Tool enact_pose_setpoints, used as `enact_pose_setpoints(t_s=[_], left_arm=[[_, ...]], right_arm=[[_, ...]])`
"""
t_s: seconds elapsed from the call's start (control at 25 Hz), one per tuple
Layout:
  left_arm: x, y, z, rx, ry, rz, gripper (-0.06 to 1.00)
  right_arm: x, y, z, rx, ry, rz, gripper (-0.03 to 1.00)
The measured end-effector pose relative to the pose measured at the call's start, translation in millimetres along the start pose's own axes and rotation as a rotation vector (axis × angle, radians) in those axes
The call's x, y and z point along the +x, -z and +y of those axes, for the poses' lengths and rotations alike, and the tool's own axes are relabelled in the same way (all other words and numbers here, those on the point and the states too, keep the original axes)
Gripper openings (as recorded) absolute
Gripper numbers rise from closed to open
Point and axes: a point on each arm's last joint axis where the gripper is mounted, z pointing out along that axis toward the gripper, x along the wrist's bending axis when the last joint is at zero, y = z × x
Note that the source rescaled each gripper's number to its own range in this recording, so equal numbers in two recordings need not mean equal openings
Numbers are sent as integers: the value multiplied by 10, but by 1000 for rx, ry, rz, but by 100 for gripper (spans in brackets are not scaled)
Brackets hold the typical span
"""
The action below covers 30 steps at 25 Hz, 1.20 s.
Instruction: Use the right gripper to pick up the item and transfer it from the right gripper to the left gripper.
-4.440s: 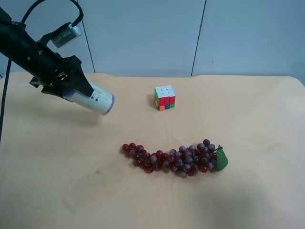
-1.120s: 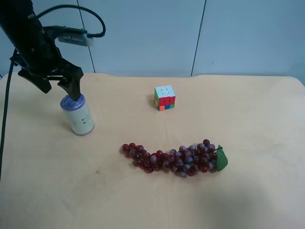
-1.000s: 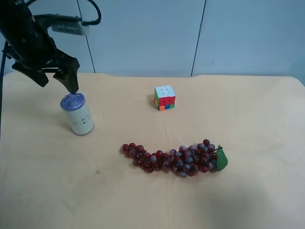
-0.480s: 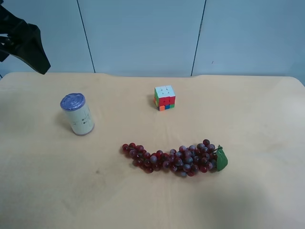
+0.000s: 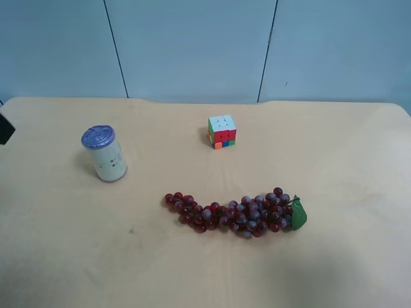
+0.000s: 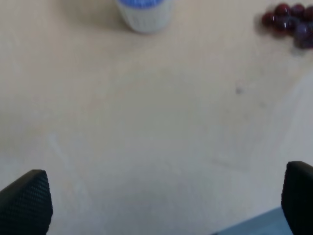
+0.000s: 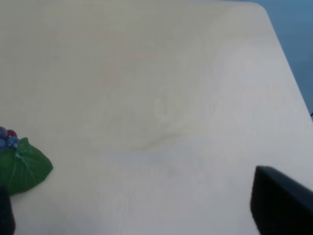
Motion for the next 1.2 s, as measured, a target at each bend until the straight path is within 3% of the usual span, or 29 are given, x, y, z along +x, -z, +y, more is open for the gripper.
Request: enact_pose_setpoints(t_s=[0.24,0.56,0.8,1.2], left_arm=[[-64,162,-613,-89,4,10,83],[-153,76,-1340,-183,11,-5,83],[-171,-66,-1527,-327,37,-2,83],[-173,-72,-1522,-364,50,-4,83]], right_arm=[[0,0,0,0,0,0,84],[0,0,0,0,0,0,84],[0,0,0,0,0,0,84],[0,0,0,0,0,0,84]])
